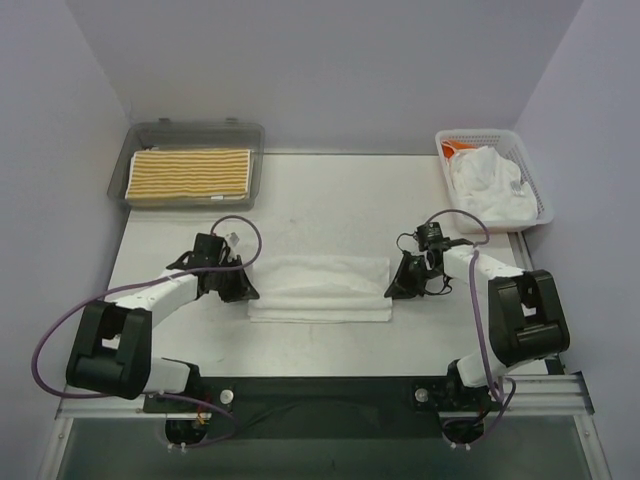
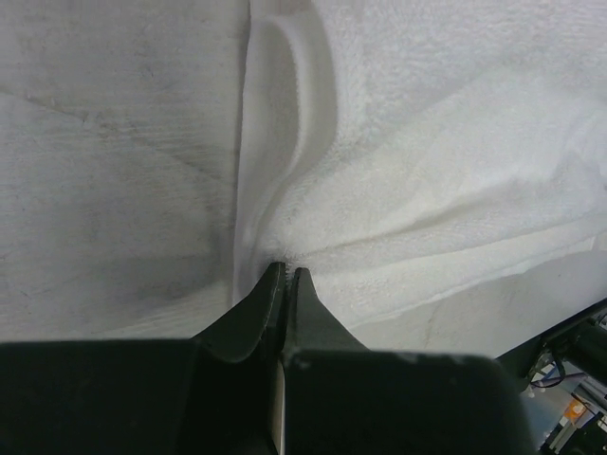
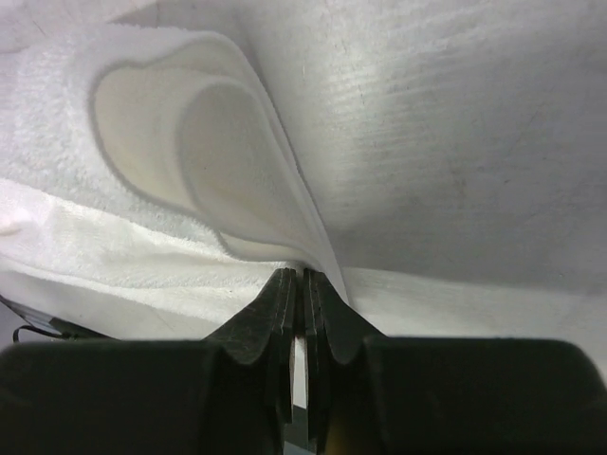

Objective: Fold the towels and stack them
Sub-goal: Fold the towel

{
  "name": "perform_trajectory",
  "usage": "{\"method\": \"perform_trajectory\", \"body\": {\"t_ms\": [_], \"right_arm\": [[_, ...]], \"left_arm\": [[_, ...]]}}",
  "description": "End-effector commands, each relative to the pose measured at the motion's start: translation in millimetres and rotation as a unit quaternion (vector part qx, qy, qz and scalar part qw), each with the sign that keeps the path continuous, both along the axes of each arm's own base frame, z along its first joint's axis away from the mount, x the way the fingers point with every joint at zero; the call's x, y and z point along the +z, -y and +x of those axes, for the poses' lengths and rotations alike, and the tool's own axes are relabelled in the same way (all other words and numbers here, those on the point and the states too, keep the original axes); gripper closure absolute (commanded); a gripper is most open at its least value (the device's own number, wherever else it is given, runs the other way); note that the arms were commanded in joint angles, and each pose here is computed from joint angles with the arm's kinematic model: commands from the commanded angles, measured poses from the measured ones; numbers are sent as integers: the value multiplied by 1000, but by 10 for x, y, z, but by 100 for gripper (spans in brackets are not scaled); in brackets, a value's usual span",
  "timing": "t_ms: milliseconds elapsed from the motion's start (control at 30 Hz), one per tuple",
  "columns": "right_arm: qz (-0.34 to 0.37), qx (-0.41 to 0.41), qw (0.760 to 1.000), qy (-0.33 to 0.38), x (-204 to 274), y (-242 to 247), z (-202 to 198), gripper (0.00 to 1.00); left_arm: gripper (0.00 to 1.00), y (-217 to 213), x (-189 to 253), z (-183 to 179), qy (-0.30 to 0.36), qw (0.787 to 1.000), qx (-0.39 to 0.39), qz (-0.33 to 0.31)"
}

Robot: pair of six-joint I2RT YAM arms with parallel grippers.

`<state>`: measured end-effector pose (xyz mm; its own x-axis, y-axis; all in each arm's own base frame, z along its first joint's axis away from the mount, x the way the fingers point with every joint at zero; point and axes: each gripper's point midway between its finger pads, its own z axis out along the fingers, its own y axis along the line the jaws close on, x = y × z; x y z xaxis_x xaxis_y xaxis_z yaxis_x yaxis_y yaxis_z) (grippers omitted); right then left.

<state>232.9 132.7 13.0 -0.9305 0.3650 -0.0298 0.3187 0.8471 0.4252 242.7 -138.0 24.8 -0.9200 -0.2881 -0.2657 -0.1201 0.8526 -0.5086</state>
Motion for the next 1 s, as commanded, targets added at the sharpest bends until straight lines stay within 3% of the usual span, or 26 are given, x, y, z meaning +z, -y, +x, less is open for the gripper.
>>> {"method": "perform_trajectory", "body": {"t_ms": [0, 333, 500, 900, 933, 967], "right_arm": [[-37, 2, 999, 32, 126, 129, 143, 100], [-43, 10, 994, 97, 767, 176, 200, 100], [-22, 15, 995, 101, 887, 110, 90, 100], [-68, 26, 997, 3, 105, 184, -318, 100], [-68, 30, 997, -1, 72, 179, -327, 98], [-74, 31, 997, -5, 34, 197, -334, 88]], "left_arm": [[100, -25, 276, 239, 53, 998, -2, 14], [100, -104, 1002, 395, 130, 991, 0, 31], [100, -114, 1103, 264, 127, 991, -4, 27], [99, -104, 156, -167, 11, 999, -10, 37], [96, -90, 116, -193, 3, 999, -13, 38], [89, -83, 100, -200, -1, 999, -13, 38]]}}
